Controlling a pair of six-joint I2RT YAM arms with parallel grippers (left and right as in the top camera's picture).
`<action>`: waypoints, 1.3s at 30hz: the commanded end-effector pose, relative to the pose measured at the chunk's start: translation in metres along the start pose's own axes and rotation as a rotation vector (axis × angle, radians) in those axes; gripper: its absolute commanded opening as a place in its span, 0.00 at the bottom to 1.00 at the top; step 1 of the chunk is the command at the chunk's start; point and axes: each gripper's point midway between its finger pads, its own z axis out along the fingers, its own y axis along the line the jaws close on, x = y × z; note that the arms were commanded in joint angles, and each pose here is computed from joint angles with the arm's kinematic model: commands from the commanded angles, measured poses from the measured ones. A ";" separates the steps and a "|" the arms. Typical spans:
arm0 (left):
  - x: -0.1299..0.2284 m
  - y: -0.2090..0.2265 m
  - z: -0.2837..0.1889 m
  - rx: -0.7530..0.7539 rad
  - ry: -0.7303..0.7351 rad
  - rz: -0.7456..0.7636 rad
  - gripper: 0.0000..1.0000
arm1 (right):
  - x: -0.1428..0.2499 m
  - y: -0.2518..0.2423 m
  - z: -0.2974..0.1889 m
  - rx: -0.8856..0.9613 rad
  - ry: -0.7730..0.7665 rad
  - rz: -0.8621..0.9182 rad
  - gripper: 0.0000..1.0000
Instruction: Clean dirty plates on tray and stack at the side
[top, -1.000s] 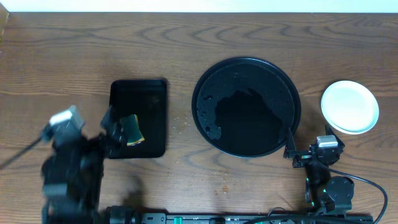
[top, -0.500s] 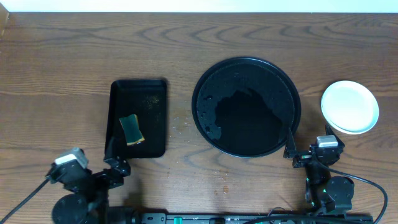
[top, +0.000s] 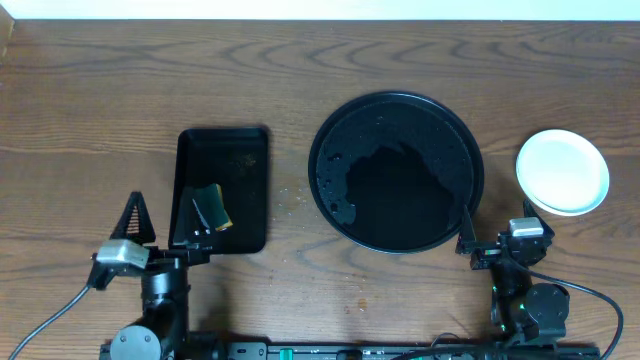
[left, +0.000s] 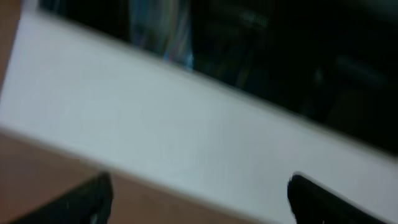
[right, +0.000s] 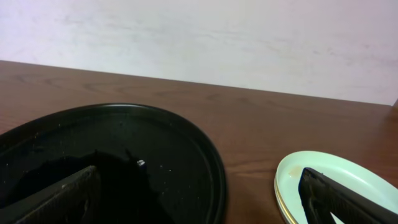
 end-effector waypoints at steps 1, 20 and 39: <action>0.006 0.000 0.001 0.031 -0.039 -0.002 0.89 | 0.001 -0.007 0.000 0.031 0.001 -0.008 0.99; 0.141 0.056 -0.016 -0.125 0.364 0.020 0.89 | 0.001 -0.007 0.000 0.031 0.001 -0.008 0.99; 0.162 0.049 -0.025 0.032 0.478 0.460 0.89 | 0.001 -0.007 0.000 0.031 0.001 -0.008 0.99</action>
